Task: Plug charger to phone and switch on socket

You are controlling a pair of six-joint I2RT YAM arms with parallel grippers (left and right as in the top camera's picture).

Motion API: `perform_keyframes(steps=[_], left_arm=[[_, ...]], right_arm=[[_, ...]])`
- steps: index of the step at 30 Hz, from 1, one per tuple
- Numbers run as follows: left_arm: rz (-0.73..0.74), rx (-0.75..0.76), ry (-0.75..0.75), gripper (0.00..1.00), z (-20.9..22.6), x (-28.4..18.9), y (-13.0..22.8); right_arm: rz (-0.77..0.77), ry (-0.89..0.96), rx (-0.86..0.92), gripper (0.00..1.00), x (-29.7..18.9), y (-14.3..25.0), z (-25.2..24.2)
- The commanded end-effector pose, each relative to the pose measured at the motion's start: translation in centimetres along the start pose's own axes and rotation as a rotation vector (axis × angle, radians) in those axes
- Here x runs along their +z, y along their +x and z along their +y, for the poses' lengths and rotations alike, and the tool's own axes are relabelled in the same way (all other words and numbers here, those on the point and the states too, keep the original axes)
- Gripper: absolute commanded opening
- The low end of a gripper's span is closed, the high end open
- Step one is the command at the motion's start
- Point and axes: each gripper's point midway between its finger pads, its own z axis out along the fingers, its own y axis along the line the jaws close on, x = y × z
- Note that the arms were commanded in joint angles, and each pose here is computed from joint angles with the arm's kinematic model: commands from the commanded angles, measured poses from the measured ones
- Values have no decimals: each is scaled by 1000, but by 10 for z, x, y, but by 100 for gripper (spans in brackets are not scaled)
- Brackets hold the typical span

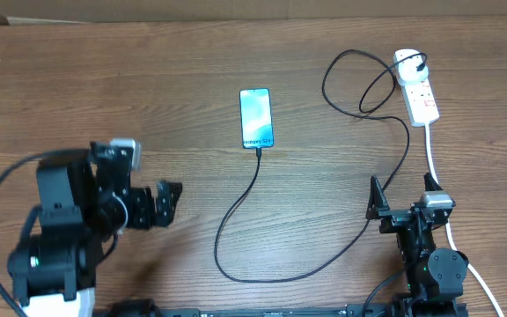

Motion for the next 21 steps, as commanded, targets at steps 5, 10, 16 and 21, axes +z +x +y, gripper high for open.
perform_keyframes(steps=[5,10,16,21], left_arm=[[-145,75,6,100,-4,-8,0],[-345,151,25,99,-9,-9,-15],[-599,167,80,99,-18,-14,-28],[-752,134,117,100,-17,-14,-37]], right_arm=[[-5,3,3,100,0,1,0],[-5,3,3,100,0,1,0],[-5,3,3,100,0,1,0],[-5,3,3,100,0,1,0]])
